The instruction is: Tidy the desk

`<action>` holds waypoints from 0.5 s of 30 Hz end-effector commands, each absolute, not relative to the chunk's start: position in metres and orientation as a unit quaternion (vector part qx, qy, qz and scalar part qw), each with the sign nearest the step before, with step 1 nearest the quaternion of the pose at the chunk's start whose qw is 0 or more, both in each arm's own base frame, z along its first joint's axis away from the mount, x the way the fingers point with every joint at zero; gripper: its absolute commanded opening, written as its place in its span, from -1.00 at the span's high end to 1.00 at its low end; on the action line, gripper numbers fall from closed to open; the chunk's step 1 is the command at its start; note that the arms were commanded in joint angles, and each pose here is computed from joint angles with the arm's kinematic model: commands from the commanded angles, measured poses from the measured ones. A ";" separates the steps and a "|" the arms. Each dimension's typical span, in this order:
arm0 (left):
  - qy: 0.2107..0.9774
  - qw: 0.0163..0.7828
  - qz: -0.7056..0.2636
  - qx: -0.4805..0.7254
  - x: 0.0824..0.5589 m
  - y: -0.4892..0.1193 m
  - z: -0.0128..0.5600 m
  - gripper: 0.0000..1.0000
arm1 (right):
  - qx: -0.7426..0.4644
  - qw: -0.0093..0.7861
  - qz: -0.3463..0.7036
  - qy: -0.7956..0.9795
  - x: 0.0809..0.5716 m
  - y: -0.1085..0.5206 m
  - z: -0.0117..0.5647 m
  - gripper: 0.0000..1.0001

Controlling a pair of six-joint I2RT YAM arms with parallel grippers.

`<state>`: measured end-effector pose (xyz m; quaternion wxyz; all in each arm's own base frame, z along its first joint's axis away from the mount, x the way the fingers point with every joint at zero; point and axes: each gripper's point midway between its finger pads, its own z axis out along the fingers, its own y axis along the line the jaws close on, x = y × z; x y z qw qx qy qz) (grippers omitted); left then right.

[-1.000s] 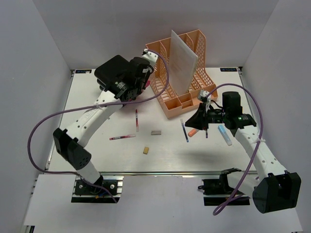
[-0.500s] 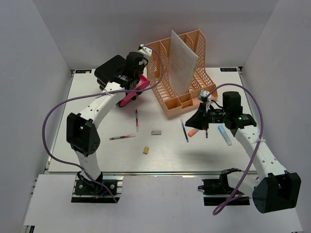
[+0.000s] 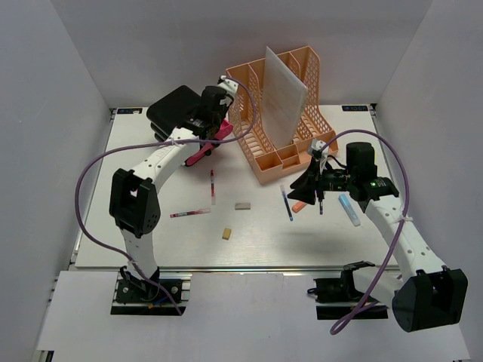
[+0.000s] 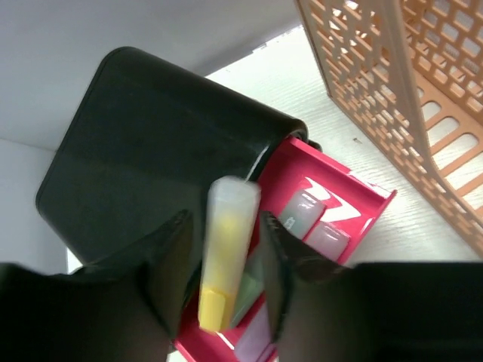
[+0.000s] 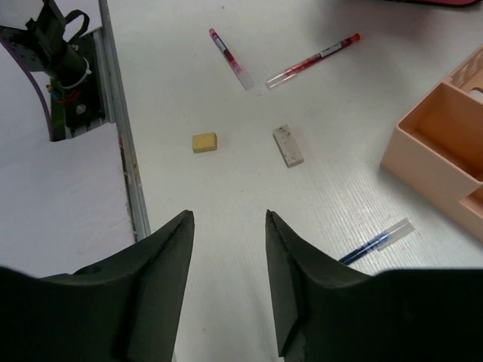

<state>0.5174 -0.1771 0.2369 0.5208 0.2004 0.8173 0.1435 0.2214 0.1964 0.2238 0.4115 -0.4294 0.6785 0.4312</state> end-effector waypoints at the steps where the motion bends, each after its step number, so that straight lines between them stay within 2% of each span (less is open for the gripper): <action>1: 0.810 0.543 0.143 0.168 0.518 -0.170 0.261 -0.07 | -0.431 0.431 0.409 0.679 0.231 0.191 0.225 0.01; 2: 0.807 0.549 0.140 0.164 0.519 -0.170 0.268 -0.18 | -0.430 0.432 0.407 0.680 0.232 0.190 0.225 -0.01; 5: 0.805 0.557 0.131 0.155 0.516 -0.170 0.284 -0.22 | -0.419 0.437 0.397 0.690 0.240 0.184 0.220 -0.06; 8: 0.799 0.575 0.114 0.133 0.506 -0.167 0.310 -0.23 | -0.404 0.445 0.377 0.705 0.251 0.174 0.214 -0.07; 10: 0.793 0.591 0.088 0.122 0.486 -0.163 0.334 -0.15 | -0.382 0.455 0.347 0.726 0.265 0.165 0.208 -0.08; 11: 0.795 0.592 0.051 0.123 0.475 -0.170 0.336 0.16 | -0.360 0.460 0.327 0.743 0.276 0.155 0.204 -0.06; 12: 0.804 0.579 0.028 0.132 0.462 -0.173 0.323 0.37 | -0.343 0.462 0.315 0.755 0.283 0.150 0.202 -0.04; 13: 0.794 0.596 -0.021 0.116 0.439 -0.175 0.344 0.62 | -0.318 0.466 0.291 0.773 0.295 0.140 0.202 0.00; 15: 0.785 0.590 -0.122 0.146 0.407 -0.199 0.341 0.97 | -0.292 0.456 0.274 0.795 0.305 0.132 0.197 0.16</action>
